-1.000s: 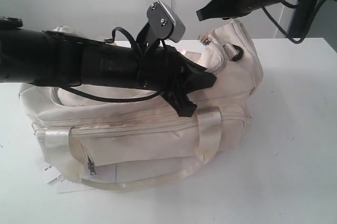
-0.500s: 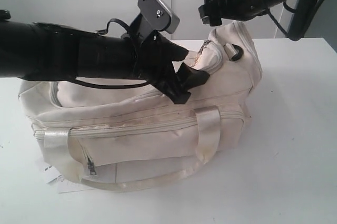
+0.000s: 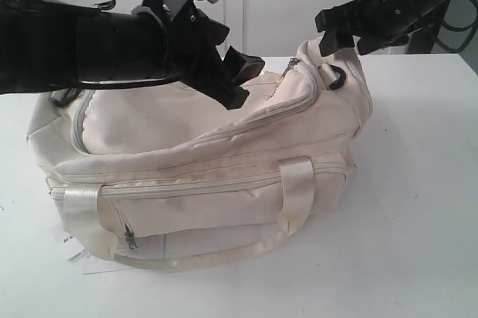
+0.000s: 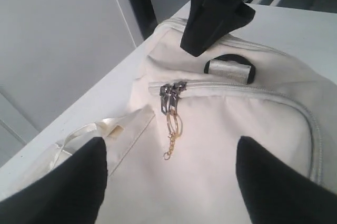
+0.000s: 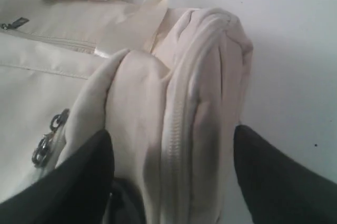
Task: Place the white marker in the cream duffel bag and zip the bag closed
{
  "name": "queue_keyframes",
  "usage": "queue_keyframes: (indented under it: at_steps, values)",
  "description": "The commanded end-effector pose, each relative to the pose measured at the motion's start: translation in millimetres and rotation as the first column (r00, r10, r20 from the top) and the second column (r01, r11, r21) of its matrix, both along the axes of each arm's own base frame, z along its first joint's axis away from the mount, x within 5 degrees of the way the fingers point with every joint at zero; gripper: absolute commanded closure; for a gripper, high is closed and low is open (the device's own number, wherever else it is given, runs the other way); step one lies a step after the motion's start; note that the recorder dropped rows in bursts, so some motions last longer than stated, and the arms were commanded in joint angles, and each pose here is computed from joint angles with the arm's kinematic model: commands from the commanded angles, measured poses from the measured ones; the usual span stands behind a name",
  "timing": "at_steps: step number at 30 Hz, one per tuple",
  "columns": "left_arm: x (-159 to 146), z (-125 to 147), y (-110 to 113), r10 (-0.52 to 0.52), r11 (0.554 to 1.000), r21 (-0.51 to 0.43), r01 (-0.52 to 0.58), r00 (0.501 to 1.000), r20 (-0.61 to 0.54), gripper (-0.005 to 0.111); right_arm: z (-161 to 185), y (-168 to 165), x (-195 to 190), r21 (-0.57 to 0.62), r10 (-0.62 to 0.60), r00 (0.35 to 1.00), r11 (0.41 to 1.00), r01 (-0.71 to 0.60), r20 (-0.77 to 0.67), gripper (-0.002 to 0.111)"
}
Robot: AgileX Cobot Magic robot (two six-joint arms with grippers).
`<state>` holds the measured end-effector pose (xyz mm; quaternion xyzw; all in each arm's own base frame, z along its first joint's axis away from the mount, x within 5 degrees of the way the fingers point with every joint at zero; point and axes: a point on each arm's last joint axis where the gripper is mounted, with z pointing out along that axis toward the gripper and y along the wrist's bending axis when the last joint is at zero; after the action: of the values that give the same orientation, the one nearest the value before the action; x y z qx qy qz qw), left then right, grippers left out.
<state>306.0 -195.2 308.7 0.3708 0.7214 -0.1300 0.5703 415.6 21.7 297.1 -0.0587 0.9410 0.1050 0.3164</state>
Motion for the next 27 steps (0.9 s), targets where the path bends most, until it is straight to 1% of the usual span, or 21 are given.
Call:
queue_keyframes:
  at_steps: [1, 2, 3, 5, 6, 7, 9, 10, 12, 14, 21, 24, 25, 27]
  values:
    - [-5.0, -4.6, 3.2, 0.03, 0.999, -0.017, -0.031, 0.999, -0.038, 0.037, -9.0, -1.3, 1.8, -0.008, 0.017, 0.999, 1.0, -0.018, -0.033, 0.053]
    - [-4.2, -8.1, 6.0, 0.059, 0.998, 0.001, -0.059, 0.997, -0.045, 0.038, -12.1, -1.6, 2.5, -0.013, 0.02, 0.999, 1.0, -0.02, -0.044, 0.055]
    - [-3.5, -11.8, 9.2, 0.093, 0.996, 0.022, -0.092, 0.994, -0.052, 0.039, -15.7, -2.0, 3.3, -0.02, 0.021, 0.998, 1.0, -0.023, -0.055, 0.06]
    - [-1.1, -18.2, 17.3, 0.177, 0.982, 0.072, -0.173, 0.982, -0.058, 0.044, -19.0, -2.3, 4.2, -0.024, 0.023, 0.998, 0.999, -0.024, -0.065, 0.072]
    - [0.6, -20.9, 22.8, 0.234, 0.968, 0.104, -0.227, 0.971, -0.056, 0.048, -20.5, -2.3, 4.4, -0.025, 0.024, 0.997, 0.999, -0.026, -0.067, 0.084]
    - [2.3, -21.8, 27.7, 0.285, 0.952, 0.129, -0.277, 0.957, -0.05, 0.052, -21.4, -2.5, 4.6, -0.031, 0.028, 0.998, 0.999, -0.03, -0.06, 0.092]
    - [5.6, -23.5, 40.5, 0.405, 0.9, 0.189, -0.393, 0.914, -0.029, 0.06, -22.4, -2.6, 4.1, -0.038, 0.035, 0.997, 0.999, -0.038, -0.065, 0.108]
    - [6.9, -23.2, 47.2, 0.454, 0.873, 0.209, -0.441, 0.891, -0.018, 0.063, -22.7, -2.5, 3.6, -0.037, 0.037, 0.997, 0.999, -0.04, -0.072, 0.108]
    - [9.0, -22.7, 58.0, 0.52, 0.83, 0.237, -0.505, 0.854, -0.001, 0.071, -22.8, -2.1, 1.5, -0.034, 0.044, 0.995, 0.998, -0.047, -0.091, 0.108]
    - [10.9, -20.5, 67.5, 0.556, 0.806, 0.24, -0.541, 0.831, 0.008, 0.077, -21.5, -1.9, -0.3, -0.033, 0.047, 0.994, 0.998, -0.05, -0.1, 0.108]
    - [18.8, -14.7, 97.5, 0.634, 0.759, 0.198, -0.621, 0.773, -0.004, 0.098, -13.8, -1.4, -6.9, -0.027, 0.048, 0.992, 0.998, -0.052, -0.117, 0.108]
    - [22.5, -14.5, 106.8, 0.646, 0.753, 0.177, -0.634, 0.763, -0.018, 0.104, -14.9, -1.1, -8.8, -0.02, 0.046, 0.989, 0.999, -0.05, -0.142, 0.108]
    - [23.7, -14.4, 108.9, 0.641, 0.759, 0.165, -0.63, 0.767, -0.024, 0.106, -14.6, -1.3, -10.1, -0.02, 0.042, 0.987, 0.999, -0.045, -0.154, 0.108]
    - [25.8, -14.2, 113.8, 0.645, 0.76, 0.141, -0.635, 0.763, -0.04, 0.107, -12.1, -1.2, -11.8, -0.018, 0.04, 0.987, 0.999, -0.044, -0.155, 0.108]
